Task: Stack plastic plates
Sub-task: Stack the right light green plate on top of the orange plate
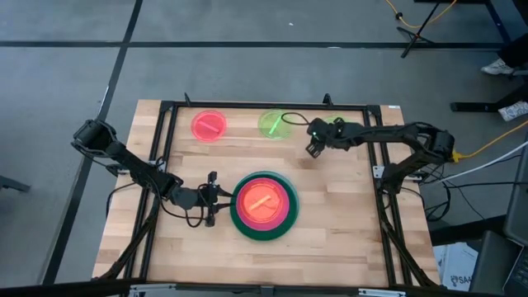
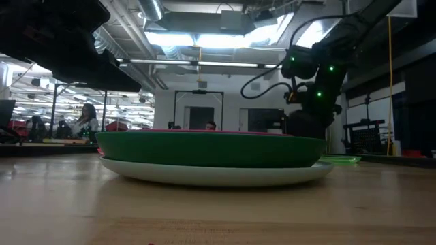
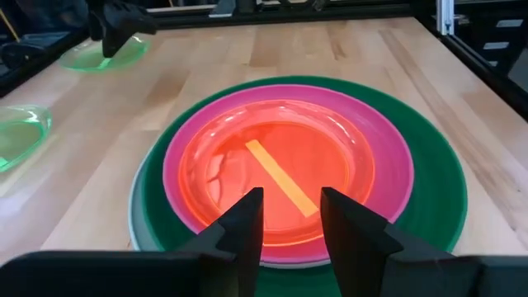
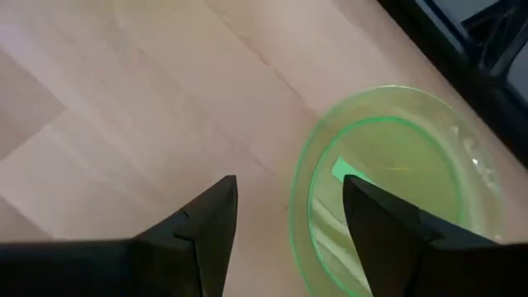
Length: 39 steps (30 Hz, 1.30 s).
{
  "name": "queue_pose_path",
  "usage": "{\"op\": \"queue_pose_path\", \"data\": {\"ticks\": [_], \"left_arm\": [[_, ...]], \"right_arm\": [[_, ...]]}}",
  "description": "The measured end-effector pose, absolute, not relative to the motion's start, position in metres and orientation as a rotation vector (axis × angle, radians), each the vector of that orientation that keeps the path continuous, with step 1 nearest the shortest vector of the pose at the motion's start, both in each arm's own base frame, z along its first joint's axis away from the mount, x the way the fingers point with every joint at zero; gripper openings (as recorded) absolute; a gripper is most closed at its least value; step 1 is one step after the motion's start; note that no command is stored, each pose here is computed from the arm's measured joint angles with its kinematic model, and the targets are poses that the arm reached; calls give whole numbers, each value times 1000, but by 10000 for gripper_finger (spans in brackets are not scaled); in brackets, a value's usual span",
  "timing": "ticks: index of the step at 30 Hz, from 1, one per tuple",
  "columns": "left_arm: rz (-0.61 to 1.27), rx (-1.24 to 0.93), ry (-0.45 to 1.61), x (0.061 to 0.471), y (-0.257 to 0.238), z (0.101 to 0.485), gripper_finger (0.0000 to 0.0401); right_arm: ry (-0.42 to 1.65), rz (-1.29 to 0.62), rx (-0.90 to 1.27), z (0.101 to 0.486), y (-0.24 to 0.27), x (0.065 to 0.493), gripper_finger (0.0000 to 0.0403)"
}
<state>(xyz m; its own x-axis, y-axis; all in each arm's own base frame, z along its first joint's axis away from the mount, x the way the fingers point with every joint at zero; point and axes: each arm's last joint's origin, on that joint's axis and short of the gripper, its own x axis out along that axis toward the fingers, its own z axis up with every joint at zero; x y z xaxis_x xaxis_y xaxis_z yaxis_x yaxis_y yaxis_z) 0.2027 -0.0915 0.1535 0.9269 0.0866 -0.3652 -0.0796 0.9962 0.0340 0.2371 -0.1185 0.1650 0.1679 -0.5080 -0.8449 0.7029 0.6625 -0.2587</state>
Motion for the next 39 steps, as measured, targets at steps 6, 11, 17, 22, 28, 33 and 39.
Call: {"op": "queue_pose_path", "data": {"ticks": [6,11,17,22,28,33,39], "left_arm": [[86,19,375,203,-92,153,115],[87,19,375,203,-92,153,115],[87,19,375,203,-91,153,115],[88,19,375,203,-91,153,115],[87,11,375,203,-91,153,115],[88,-12,375,203,-92,153,115],[87,-15,375,203,-92,153,115]], "right_arm": [[1066,-883,259,153,-130,228,211],[1099,-900,251,141,-135,224,211],[1134,-915,225,125,-138,226,185],[1146,-905,226,122,-138,227,109],[1151,-910,227,122,-137,227,11],[1164,-905,188,121,-130,229,15],[1135,-826,132,130,-112,237,5]]}}
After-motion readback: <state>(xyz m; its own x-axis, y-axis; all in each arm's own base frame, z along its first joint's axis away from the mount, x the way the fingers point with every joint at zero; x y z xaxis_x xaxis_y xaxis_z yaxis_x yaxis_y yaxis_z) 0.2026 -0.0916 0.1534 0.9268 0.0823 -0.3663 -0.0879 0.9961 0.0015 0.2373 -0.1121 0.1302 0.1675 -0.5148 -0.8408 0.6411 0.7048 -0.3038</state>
